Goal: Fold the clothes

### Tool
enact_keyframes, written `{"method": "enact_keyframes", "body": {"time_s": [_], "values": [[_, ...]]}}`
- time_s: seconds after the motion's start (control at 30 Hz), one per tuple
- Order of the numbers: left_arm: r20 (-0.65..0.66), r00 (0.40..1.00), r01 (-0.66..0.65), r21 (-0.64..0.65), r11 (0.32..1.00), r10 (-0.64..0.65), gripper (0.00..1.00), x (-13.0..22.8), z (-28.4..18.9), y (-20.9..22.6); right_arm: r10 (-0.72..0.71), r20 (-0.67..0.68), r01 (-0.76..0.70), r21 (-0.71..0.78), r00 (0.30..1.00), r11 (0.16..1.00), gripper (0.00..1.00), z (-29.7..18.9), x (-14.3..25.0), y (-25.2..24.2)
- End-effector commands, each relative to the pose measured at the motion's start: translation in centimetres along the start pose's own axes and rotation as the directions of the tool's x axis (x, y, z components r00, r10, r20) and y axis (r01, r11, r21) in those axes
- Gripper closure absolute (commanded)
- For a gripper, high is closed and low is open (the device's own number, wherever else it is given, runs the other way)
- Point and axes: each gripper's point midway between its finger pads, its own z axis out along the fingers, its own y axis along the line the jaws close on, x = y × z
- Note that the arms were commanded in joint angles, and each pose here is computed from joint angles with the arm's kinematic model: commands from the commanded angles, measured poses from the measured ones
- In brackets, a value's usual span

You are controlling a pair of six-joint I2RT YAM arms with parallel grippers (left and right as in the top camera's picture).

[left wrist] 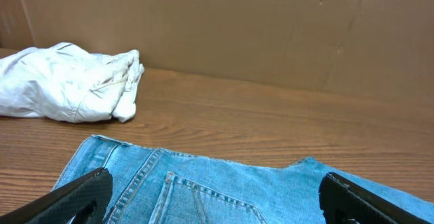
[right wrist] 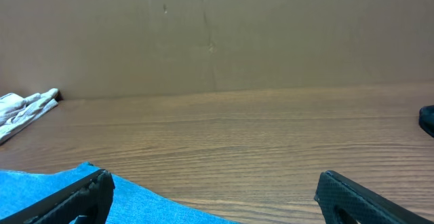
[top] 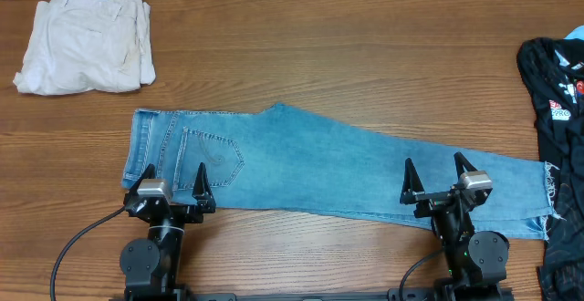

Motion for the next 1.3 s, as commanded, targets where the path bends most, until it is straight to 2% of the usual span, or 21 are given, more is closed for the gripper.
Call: {"method": "enact_keyframes", "body": {"time_s": [0.0,1.27], "values": [[0.002,1.0,-0.019,-0.003,1.0,0.019,0.0,0.04,-0.01,0.09,0.001,0.007,-0.001,0.006,1.0,1.0,0.0,0.01,0.11,-0.14],[0.003,1.0,-0.019,-0.003,1.0,0.019,0.0,0.03,-0.01,0.09,0.001,0.007,-0.001,0.006,1.0,1.0,0.0,0.01,0.11,-0.14]]}}
